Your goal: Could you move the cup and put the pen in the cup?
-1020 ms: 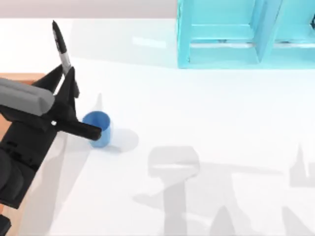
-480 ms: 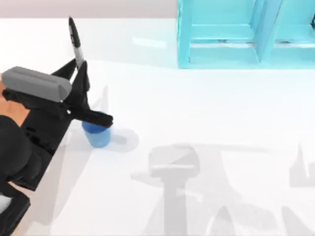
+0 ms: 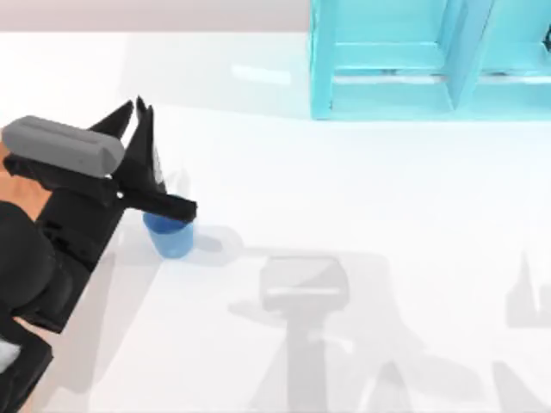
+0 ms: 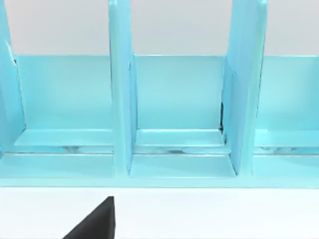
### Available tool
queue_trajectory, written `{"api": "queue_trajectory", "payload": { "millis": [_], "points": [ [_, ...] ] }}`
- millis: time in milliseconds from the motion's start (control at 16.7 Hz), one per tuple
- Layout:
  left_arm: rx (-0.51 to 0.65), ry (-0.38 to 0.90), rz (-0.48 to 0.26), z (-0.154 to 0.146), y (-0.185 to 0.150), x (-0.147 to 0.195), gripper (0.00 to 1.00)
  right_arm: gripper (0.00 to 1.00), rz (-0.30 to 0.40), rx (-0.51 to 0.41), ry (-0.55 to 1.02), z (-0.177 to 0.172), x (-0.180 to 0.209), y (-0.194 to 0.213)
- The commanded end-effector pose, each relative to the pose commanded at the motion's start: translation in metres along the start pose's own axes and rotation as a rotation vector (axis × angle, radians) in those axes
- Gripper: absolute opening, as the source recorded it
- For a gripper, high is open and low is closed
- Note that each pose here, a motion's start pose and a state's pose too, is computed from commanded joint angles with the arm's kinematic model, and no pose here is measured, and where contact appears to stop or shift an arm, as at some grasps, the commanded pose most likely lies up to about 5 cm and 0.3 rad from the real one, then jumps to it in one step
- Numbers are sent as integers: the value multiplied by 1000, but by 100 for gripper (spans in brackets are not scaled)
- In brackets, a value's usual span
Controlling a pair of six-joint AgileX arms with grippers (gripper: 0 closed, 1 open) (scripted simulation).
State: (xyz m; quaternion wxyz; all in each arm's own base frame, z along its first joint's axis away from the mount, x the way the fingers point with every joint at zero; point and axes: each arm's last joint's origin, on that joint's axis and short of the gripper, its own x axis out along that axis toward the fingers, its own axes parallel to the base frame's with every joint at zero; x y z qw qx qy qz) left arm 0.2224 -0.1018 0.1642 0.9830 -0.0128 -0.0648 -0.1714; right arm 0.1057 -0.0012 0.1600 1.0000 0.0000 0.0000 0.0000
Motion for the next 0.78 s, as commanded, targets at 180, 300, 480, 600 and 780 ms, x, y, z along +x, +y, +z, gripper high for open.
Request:
{"api": "queue_trajectory", "payload": {
  "millis": [180, 300, 480, 600, 780],
  "points": [
    [0, 0, 0, 0, 0, 0, 68, 100, 0, 0, 0, 0, 0, 0],
    [0, 0, 0, 0, 0, 0, 83, 100, 0, 0, 0, 0, 0, 0],
    [0, 0, 0, 0, 0, 0, 100, 100, 0, 0, 0, 0, 0, 0],
    [0, 0, 0, 0, 0, 0, 100, 100, 0, 0, 0, 0, 0, 0],
    [0, 0, 0, 0, 0, 0, 100, 100, 0, 0, 0, 0, 0, 0]
  ]
}}
